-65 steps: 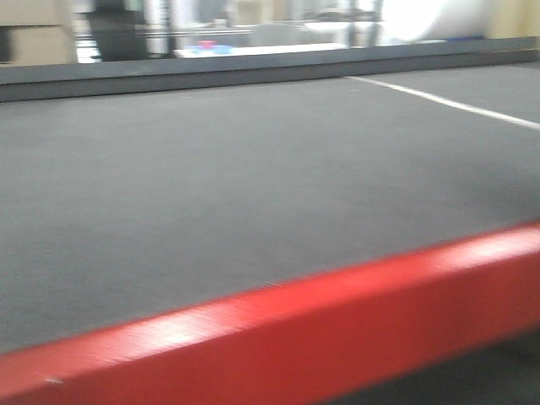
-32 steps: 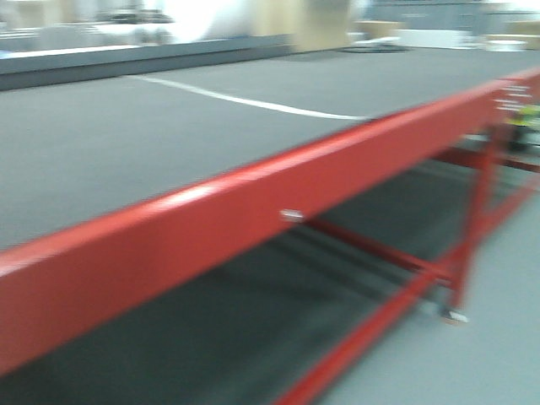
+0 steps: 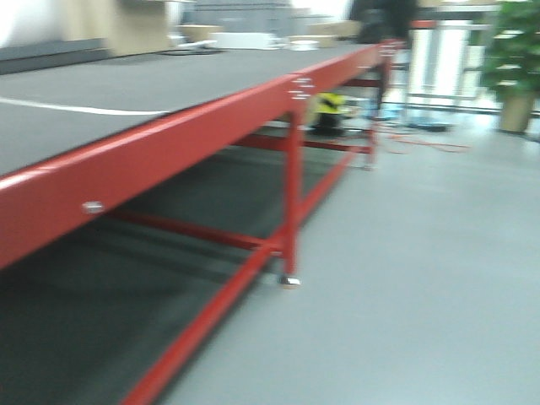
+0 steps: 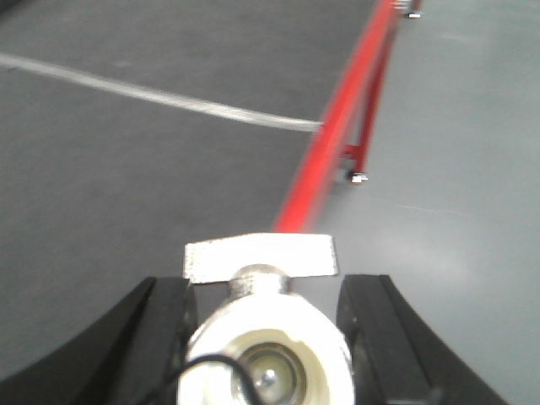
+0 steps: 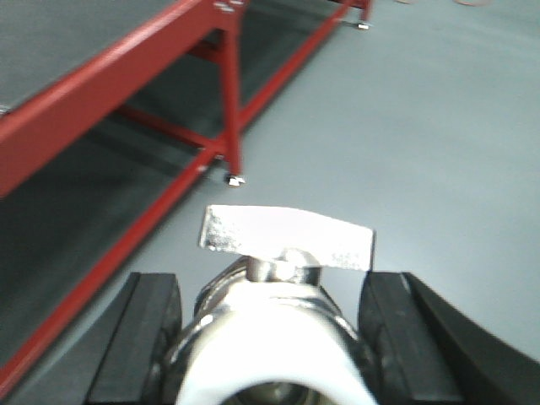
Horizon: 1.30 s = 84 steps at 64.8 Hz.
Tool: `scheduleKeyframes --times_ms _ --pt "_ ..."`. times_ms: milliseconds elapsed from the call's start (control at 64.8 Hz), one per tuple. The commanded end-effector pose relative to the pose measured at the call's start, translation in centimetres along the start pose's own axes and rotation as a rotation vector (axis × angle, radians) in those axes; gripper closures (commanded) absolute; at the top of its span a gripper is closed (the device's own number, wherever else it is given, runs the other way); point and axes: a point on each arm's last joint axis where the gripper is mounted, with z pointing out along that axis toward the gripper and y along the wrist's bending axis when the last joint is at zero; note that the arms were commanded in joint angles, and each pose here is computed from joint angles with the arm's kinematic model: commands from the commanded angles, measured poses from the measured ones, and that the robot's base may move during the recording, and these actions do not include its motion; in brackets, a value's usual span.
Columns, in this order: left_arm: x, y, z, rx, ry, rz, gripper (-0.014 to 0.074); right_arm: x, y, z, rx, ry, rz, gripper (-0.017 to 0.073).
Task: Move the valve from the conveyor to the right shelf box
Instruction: 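Drive the base away from the conveyor toward the shelf, holding valves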
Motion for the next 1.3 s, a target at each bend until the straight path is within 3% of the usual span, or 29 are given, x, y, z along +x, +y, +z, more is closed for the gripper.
scheduleKeyframes --times_ms 0,1281 --pt "-0.59 0.06 -0.53 -0.005 -0.062 -0.015 0.0705 -0.98 0.09 -1.03 0.009 -0.094 -0.008 0.0722" --pt "-0.58 0.08 -0.53 -0.007 -0.062 -0.013 0.0705 -0.98 0.09 -1.03 0.009 -0.094 -0.008 0.0722"
